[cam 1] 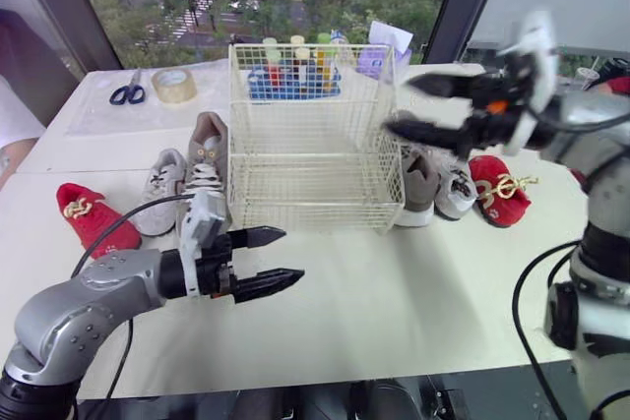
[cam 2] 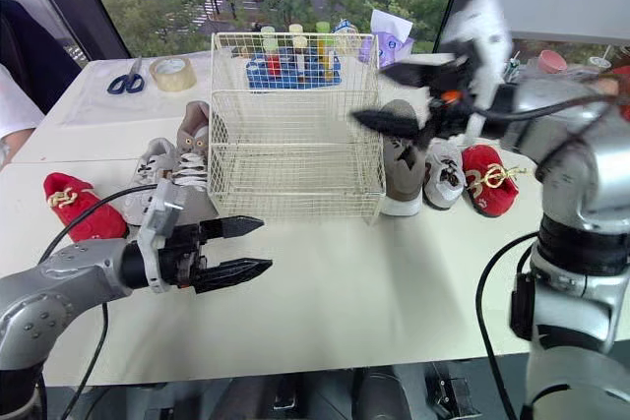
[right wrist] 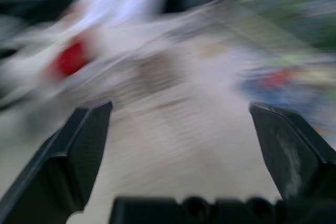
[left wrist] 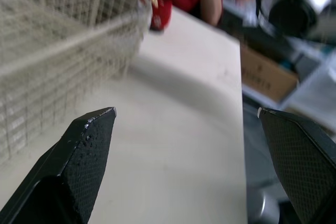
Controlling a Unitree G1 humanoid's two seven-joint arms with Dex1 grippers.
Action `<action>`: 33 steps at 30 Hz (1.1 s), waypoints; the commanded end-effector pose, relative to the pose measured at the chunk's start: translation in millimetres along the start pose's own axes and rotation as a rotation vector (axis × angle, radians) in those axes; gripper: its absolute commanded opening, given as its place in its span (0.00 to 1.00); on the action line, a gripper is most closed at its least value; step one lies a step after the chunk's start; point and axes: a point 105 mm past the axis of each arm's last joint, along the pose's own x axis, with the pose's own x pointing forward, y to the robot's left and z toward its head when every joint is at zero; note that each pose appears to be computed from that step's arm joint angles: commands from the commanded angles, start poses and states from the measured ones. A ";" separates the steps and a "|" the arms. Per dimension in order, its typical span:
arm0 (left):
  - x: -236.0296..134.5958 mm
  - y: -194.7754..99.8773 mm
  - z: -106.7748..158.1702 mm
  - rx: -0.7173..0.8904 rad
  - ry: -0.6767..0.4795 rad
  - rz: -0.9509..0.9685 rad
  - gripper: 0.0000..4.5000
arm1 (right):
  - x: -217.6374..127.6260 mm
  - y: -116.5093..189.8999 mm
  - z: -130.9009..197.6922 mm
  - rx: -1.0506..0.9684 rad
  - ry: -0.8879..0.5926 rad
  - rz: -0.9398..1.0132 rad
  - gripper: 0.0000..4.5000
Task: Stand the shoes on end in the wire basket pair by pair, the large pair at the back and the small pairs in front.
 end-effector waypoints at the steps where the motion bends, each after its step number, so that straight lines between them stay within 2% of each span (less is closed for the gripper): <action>1: -0.5 -10.8 8.0 0.001 -0.042 0.014 1.00 | -22.3 -15.1 -19.2 0.033 -0.064 -0.286 1.00; 3: 0.5 -10.5 4.3 -0.017 -0.042 0.045 1.00 | -26.7 -17.5 -40.2 0.064 -0.066 -0.415 1.00; 6: 4.1 -8.0 -1.2 -0.021 -0.026 0.090 1.00 | -22.0 -10.0 -64.4 0.132 -0.065 -0.497 1.00; 10: 11.8 -9.1 -5.9 -0.007 -0.002 0.089 1.00 | -5.6 5.6 -93.1 0.187 -0.059 -0.546 1.00; 19: 13.4 -8.2 -9.1 0.017 0.032 0.080 1.00 | -2.0 2.0 -144.4 0.196 0.037 -0.662 1.00; 26: 15.1 -6.7 -11.3 0.030 0.047 0.081 1.00 | 0.8 0.5 -171.4 0.209 0.086 -0.695 1.00; 29: 14.7 -6.9 -10.9 0.031 0.049 0.077 1.00 | 0.4 -1.7 -177.5 0.192 0.097 -0.716 0.82; 33: 12.6 -5.5 -10.8 0.034 0.057 0.076 1.00 | 0.6 -0.1 -181.1 0.180 0.110 -0.728 0.41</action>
